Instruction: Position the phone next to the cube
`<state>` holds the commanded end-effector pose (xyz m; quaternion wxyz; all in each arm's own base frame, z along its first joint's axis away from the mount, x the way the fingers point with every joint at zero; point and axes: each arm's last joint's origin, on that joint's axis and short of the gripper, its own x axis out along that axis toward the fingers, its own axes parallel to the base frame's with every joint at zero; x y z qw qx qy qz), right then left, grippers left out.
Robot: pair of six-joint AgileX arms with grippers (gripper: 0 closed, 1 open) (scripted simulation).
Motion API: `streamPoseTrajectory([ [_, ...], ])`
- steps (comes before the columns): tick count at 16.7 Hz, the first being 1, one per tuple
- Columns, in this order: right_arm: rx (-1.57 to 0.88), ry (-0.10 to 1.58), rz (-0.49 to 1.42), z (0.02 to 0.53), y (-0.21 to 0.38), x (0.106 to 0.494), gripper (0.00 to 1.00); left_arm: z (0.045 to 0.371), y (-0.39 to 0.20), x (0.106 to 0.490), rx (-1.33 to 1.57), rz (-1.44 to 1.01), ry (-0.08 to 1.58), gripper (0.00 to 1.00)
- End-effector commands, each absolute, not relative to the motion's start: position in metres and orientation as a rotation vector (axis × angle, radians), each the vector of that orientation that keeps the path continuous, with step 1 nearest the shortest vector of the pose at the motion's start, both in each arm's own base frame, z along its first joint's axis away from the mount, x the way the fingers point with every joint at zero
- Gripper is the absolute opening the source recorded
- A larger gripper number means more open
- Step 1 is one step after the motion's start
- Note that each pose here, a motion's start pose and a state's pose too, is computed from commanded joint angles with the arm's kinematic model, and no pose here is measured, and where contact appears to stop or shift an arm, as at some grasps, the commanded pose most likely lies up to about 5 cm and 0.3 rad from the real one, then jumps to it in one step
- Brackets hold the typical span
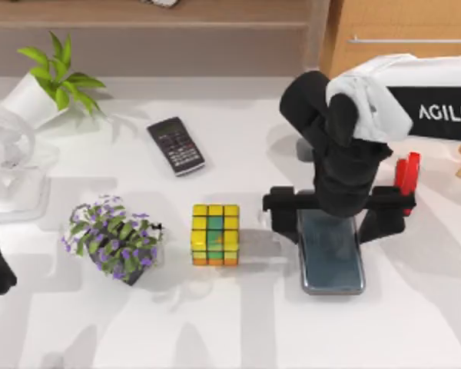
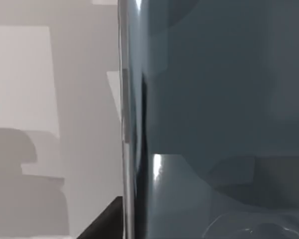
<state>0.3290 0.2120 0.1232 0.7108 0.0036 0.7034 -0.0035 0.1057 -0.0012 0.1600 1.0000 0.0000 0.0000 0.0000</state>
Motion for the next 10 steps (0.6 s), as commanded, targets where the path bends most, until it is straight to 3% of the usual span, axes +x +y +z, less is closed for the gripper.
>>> streamPoseTrajectory([
  [10,0.008,1.56,-0.008,0.1232,0.212,0.329,0.9,0.16,-0.0012,0.1057,0.0,0.0,0.0,1.0],
])
